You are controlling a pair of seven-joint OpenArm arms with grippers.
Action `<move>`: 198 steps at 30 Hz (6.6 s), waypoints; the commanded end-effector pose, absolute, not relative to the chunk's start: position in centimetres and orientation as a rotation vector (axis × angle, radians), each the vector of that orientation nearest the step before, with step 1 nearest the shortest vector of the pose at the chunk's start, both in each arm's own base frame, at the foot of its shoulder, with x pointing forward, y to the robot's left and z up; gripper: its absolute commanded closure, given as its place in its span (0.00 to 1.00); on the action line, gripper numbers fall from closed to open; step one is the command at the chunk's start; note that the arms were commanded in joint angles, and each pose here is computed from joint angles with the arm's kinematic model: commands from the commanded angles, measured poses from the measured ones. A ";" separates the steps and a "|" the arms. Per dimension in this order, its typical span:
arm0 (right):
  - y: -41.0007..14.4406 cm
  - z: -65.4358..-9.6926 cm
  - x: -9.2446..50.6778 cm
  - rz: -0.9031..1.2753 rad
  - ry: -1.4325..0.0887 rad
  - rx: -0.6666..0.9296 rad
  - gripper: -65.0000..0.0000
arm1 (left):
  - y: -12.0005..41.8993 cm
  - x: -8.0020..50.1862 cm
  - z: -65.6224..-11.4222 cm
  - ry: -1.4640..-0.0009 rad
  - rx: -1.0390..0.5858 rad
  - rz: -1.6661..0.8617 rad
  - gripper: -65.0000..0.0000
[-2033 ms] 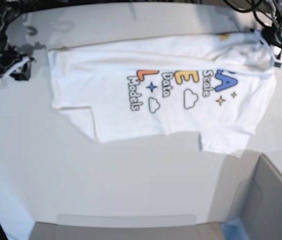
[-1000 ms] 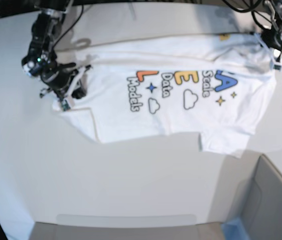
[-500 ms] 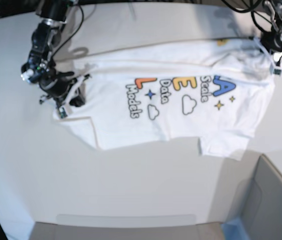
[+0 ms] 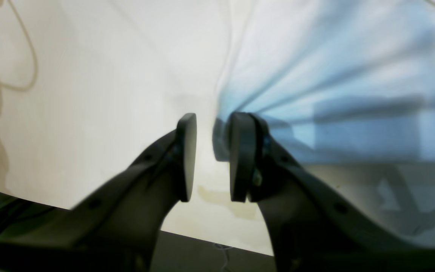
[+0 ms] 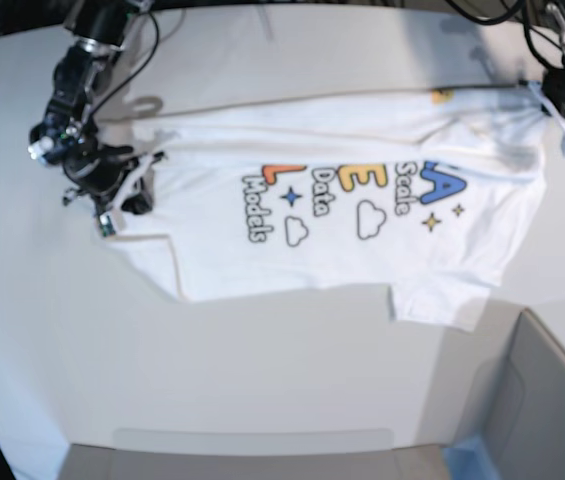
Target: Layout the t-shirt on the table in an organized manner, then fold the t-shirt properly
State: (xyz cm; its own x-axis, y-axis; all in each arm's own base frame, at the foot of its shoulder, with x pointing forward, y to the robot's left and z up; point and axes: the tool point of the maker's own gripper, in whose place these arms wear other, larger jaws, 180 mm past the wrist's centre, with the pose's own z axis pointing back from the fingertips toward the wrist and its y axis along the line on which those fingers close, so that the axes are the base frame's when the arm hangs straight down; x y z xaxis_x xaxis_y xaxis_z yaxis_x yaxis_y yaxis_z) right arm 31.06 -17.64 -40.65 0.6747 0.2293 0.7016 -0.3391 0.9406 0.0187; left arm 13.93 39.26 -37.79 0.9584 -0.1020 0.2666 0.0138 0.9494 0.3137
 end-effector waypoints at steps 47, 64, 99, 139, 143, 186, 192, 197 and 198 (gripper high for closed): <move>-21.8 -37.5 30.0 0.408 -0.723 -0.075 0.92 | 22.9 40.8 -25.9 -0.883 0.157 -0.382 0.55; -21.8 -37.5 29.9 0.409 -0.722 -0.077 0.92 | 21.7 49.6 -35.5 -0.783 -0.040 -0.319 0.47; -21.1 -32.6 31.1 0.432 -0.867 -0.123 0.92 | 22.8 48.3 -40.5 -0.754 -0.074 -0.274 0.81; -24.3 -33.3 34.7 -0.147 -1.037 0.306 0.59 | 22.8 47.0 -41.9 -0.707 -0.072 -0.279 0.85; -23.9 -33.8 35.6 -0.166 -1.028 0.343 0.59 | 22.8 47.0 -41.9 -0.707 -0.072 -0.279 0.85; -20.6 -35.2 36.4 0.813 -0.509 -0.393 0.59 | 22.8 47.0 -41.9 -0.704 -0.078 -0.268 0.85; -20.6 -36.5 37.1 0.807 -0.498 -0.356 0.59 | 22.8 47.0 -41.9 -0.704 -0.078 -0.268 0.85; -20.4 -36.7 37.5 0.808 -0.508 -0.339 0.59 | 22.8 47.0 -41.9 -0.701 -0.079 -0.267 0.85; -20.4 -36.7 37.5 0.808 -0.508 -0.339 0.59 | 22.8 47.0 -41.9 -0.701 -0.079 -0.267 0.85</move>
State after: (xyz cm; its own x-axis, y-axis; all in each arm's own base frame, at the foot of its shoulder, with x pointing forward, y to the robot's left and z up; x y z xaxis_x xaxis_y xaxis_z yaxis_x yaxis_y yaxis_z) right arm 36.38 -20.26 -38.12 0.5934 0.7583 0.2699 -0.6211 0.6446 -0.4457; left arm 47.52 22.29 -41.44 0.6984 -0.1869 0.6909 0.2597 0.9657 -0.0012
